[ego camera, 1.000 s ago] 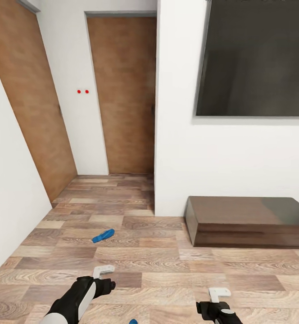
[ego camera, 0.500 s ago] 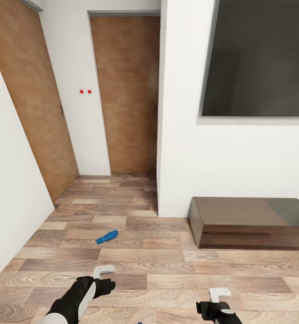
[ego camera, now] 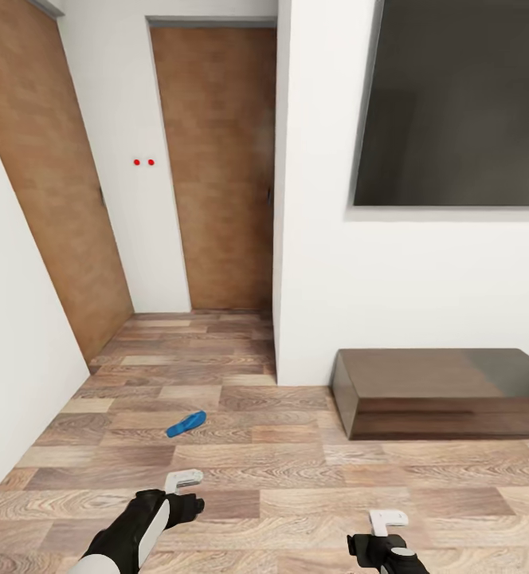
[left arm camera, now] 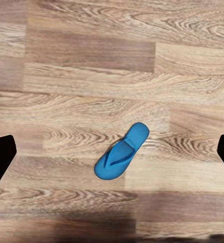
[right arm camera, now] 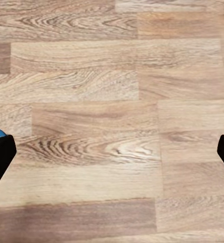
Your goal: In the bedroom, move the book from the bed onto either nightstand, and place the two sandals side by side next to the bed.
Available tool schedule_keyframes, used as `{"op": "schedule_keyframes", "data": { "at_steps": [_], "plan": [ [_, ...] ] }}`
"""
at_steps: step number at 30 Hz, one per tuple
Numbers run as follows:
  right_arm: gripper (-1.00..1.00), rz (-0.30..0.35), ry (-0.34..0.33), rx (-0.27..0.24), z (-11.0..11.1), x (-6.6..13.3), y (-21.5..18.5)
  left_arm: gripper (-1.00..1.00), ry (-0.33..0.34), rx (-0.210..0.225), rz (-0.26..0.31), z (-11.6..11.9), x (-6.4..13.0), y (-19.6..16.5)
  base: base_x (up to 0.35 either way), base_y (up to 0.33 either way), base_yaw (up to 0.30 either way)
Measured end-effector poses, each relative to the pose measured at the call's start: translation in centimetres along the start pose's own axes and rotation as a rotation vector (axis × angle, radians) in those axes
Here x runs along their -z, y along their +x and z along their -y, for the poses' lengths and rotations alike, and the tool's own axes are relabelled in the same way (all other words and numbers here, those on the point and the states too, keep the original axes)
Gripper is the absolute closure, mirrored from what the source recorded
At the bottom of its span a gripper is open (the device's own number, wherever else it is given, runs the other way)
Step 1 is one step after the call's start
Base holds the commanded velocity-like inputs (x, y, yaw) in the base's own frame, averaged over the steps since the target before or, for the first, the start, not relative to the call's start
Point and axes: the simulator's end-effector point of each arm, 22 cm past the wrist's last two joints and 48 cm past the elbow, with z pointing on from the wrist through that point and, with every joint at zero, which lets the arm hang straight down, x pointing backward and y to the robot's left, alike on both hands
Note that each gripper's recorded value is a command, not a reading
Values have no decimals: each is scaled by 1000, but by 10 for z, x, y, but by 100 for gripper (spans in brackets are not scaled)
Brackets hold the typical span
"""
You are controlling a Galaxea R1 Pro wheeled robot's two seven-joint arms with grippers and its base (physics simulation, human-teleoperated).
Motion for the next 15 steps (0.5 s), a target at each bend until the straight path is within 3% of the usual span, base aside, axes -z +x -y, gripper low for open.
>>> {"op": "schedule_keyframes", "data": {
  "at_steps": [8, 15],
  "plan": [
    [-100, 6, 0, 1, 0, 0, -1, -100, 0, 0, 0, 0, 0, 0, 1, 166, -262],
    [-100, 10, 0, 1, 0, 0, -2, -100, 0, -1, 1, 0, 0, 0, 16, 75, -281]
  ]
}}
